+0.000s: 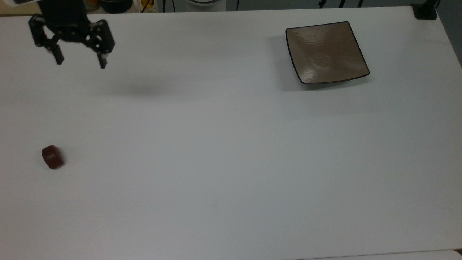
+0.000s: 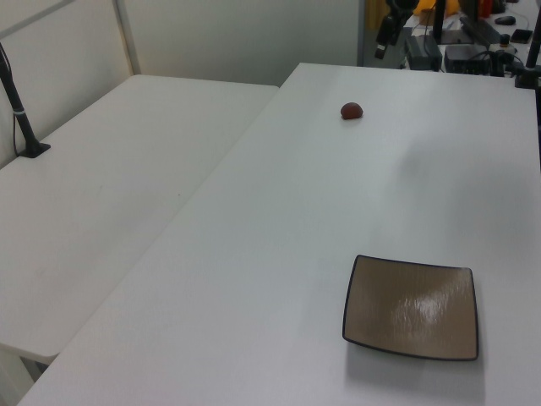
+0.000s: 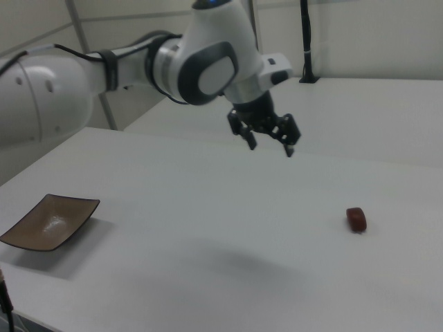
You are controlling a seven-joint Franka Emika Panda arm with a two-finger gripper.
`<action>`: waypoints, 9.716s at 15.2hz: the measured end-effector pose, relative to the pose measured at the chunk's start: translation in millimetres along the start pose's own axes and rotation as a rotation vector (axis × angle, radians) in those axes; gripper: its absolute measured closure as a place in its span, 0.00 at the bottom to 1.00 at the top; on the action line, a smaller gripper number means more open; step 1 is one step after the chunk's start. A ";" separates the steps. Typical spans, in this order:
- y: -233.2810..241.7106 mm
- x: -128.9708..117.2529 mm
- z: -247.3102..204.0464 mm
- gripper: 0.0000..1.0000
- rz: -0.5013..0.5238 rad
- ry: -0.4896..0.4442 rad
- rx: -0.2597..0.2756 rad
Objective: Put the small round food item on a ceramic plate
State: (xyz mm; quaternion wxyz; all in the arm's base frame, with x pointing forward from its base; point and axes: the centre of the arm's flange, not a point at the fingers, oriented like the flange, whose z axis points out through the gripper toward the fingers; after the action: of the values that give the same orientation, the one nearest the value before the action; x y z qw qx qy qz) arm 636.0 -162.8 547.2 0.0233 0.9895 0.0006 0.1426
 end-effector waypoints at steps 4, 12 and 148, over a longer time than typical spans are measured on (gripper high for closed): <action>30.7 12.8 26.4 0.00 -0.040 0.079 -0.041; 84.0 37.1 100.3 0.00 -0.229 0.076 -0.079; -214.0 -77.6 -134.3 0.00 0.094 -0.209 0.079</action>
State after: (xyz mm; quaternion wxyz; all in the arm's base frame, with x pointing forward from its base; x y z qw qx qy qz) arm 524.8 56.6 644.2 -0.0226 0.9981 -0.0424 0.0396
